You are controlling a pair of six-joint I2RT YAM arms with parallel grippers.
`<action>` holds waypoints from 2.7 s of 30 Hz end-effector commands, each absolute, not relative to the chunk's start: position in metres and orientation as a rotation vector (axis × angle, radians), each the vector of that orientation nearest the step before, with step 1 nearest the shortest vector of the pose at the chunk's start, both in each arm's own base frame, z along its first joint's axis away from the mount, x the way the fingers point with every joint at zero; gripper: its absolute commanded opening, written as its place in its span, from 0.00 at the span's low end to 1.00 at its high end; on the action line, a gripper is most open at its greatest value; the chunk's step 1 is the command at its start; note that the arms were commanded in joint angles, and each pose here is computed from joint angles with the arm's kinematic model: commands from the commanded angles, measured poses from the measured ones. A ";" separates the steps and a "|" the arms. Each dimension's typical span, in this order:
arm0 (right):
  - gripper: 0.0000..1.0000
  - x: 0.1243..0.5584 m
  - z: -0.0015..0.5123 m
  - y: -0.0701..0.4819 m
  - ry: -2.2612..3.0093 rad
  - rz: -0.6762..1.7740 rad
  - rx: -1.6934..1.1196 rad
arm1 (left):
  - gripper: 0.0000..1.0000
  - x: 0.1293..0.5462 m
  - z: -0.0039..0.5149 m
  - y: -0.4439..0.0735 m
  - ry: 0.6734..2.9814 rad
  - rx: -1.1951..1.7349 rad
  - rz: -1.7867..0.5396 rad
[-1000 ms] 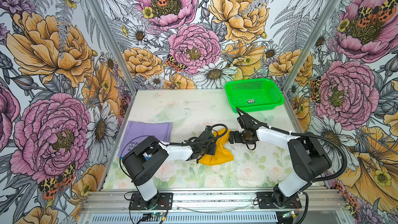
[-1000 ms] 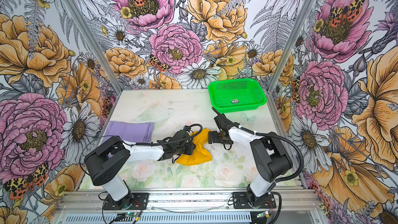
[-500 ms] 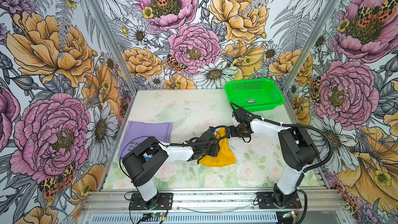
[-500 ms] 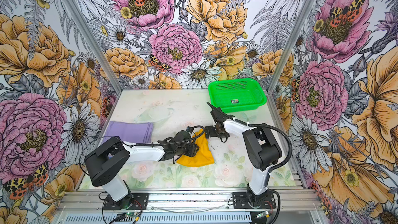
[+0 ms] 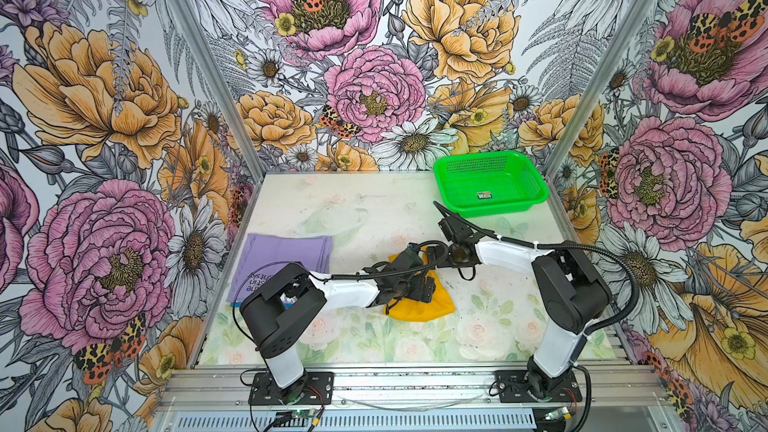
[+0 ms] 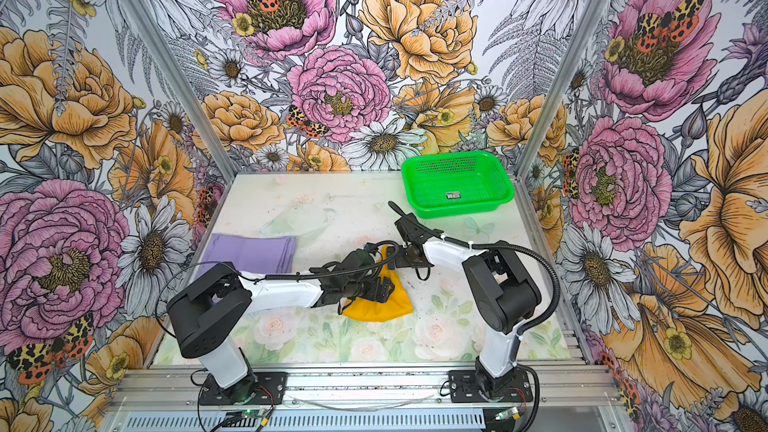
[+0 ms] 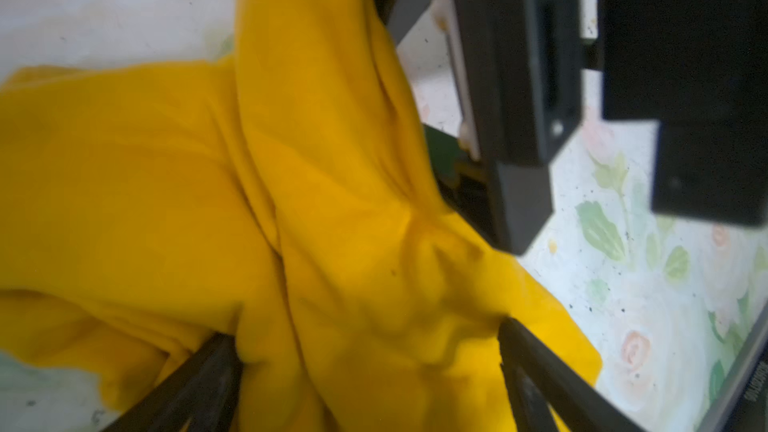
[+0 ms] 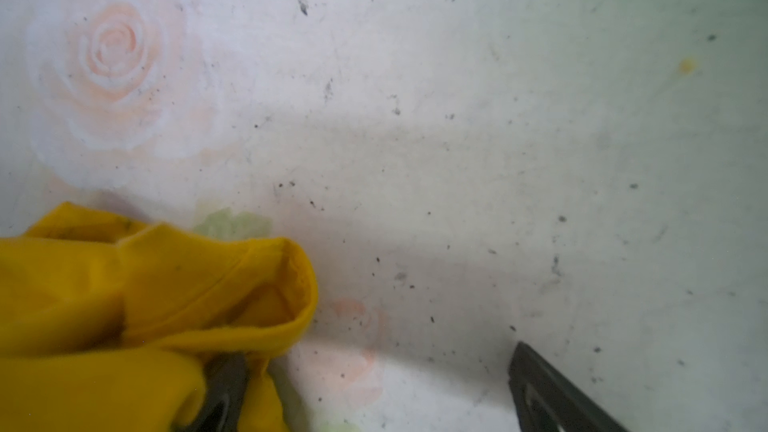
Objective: Fold and stack the t-shirts
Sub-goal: 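Carry the yellow bundle toward the lavender stack with left gripper while right withdraws, then lower the yellow bundle onto the lavender stack and open the left gripper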
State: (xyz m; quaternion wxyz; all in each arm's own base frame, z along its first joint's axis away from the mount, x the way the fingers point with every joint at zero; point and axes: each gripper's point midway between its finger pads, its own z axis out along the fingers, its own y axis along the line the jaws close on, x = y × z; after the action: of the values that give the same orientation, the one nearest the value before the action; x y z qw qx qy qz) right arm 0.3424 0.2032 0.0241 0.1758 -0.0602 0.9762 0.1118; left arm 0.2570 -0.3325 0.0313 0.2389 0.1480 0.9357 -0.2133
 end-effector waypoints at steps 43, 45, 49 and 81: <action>0.99 0.312 0.103 0.080 2.621 0.495 0.160 | 0.10 0.301 0.135 -0.131 2.547 0.251 0.298; 1.00 0.311 0.104 0.079 2.618 0.499 0.151 | 0.10 0.306 0.154 -0.108 2.499 0.196 0.300; 0.99 0.312 0.104 0.080 2.617 0.515 0.142 | 0.09 0.317 0.180 -0.064 2.398 0.166 0.350; 0.99 0.313 0.103 0.090 2.632 0.592 0.129 | 0.03 0.329 0.150 0.070 2.435 0.414 0.030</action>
State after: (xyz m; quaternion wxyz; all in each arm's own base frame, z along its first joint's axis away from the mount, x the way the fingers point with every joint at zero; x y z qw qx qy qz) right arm 0.3097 0.0927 0.1011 0.2127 0.0477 0.9502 0.2228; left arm 0.3222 0.0816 0.1364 0.3049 0.1121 0.9452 0.0316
